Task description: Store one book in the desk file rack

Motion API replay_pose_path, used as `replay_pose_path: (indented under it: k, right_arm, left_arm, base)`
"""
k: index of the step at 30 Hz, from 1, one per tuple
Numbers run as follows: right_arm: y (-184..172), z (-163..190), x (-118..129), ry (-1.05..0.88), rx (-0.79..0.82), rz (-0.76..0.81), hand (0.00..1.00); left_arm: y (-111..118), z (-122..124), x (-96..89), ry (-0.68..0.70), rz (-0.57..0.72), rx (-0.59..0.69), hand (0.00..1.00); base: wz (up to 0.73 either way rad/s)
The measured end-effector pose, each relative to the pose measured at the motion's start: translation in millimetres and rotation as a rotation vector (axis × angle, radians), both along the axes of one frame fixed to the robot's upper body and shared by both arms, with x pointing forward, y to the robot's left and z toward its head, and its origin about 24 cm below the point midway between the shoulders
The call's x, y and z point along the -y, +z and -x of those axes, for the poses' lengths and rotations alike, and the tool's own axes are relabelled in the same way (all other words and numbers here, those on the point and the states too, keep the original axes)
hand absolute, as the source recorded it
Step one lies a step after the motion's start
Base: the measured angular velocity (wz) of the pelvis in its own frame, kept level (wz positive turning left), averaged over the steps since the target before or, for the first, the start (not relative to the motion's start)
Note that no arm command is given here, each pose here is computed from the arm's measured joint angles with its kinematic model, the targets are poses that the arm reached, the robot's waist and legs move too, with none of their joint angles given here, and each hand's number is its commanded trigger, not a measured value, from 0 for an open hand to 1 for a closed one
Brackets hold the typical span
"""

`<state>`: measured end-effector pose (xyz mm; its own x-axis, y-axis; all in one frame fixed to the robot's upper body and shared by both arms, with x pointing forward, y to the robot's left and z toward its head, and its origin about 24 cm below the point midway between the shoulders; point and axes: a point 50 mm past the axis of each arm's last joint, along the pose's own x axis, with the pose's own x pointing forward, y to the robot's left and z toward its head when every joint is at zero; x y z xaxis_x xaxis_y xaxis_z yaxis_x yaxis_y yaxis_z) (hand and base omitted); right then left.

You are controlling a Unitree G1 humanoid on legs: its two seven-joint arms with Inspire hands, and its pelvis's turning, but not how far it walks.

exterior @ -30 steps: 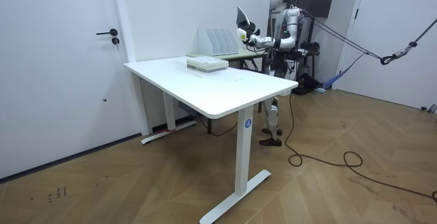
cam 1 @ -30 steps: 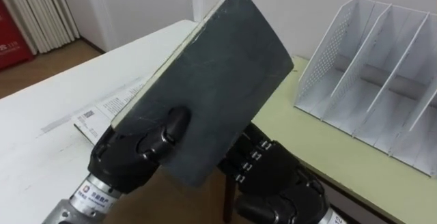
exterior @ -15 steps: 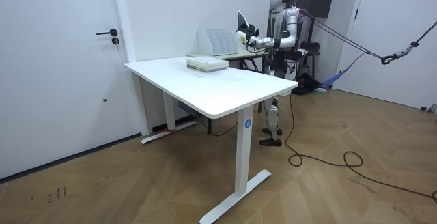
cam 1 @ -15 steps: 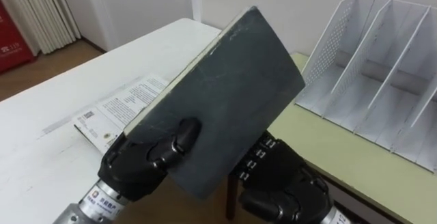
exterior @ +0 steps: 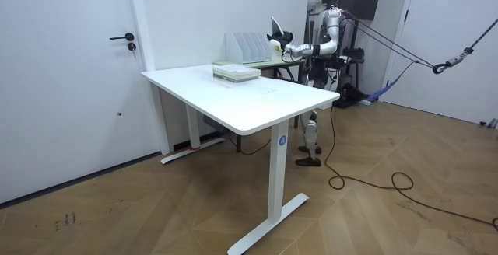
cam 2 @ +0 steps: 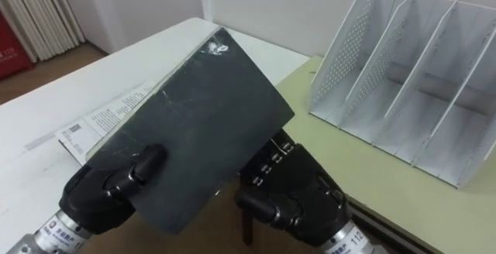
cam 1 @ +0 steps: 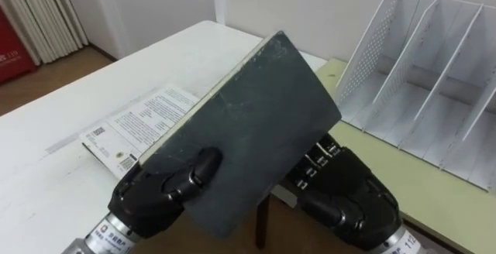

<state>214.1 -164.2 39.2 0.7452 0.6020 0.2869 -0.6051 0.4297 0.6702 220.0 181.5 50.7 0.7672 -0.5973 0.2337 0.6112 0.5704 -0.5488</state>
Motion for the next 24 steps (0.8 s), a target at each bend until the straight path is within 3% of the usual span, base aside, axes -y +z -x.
replay_pose_path:
  k: [4, 6, 24]
  right_arm:
    - [2.7, -1.0, 4.2, -0.02, 0.008, -0.007, 0.0]
    - [3.2, -1.2, 4.5, -0.024, 0.006, -0.024, 1.0]
    - [2.8, -1.2, 2.4, -0.018, 0.004, -0.023, 1.0]
  left_arm:
    - [0.4, 0.7, -1.0, -0.019, -0.007, 0.004, 1.0]
    - [0.3, 0.8, -0.8, -0.024, -0.006, 0.003, 1.0]
    - [-2.3, 3.8, -0.7, -0.098, -0.031, -0.002, 1.0]
  base:
    - [0.0]
    - [0.0]
    - [0.0]
